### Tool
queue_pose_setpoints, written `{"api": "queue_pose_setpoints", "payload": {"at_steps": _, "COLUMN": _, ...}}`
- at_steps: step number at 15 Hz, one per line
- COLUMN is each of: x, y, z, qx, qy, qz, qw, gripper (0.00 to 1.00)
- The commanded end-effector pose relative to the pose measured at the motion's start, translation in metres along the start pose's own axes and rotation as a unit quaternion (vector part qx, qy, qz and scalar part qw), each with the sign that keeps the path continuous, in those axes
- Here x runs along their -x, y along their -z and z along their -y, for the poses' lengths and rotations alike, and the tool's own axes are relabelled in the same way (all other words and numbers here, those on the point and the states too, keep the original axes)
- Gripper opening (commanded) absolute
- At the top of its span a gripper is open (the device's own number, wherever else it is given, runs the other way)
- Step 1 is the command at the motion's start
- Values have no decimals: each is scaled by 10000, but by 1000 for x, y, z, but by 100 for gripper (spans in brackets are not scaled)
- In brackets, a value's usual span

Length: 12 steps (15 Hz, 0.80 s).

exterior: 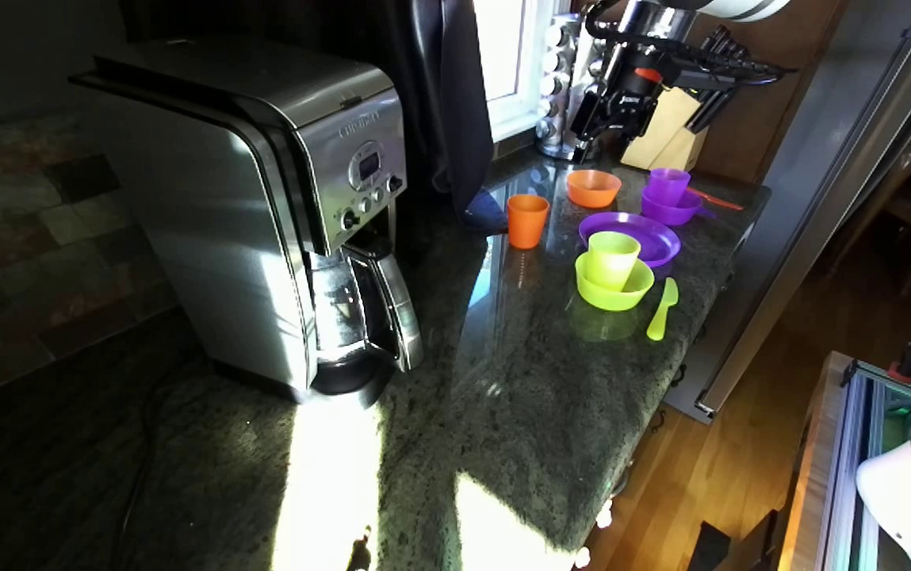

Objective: Put the cups in their matching bowls

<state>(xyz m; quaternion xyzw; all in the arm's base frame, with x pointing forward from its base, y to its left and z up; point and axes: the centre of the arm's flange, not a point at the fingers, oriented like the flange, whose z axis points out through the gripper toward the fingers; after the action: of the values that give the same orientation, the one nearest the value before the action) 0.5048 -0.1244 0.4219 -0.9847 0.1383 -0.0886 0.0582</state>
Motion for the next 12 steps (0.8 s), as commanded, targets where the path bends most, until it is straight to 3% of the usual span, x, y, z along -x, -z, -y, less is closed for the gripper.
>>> {"api": "queue_pose_setpoints", "payload": {"at_steps": 1, "x": -42, "y": -29, "z": 10, "qx": 179, "qy": -203, "qz": 20, "qw": 9996, "gripper": 100}}
{"api": "queue_pose_setpoints", "payload": {"at_steps": 12, "x": -90, "y": -92, "z": 15, "qx": 530, "qy": -507, "qz": 348, "qw": 9967, "gripper": 100}}
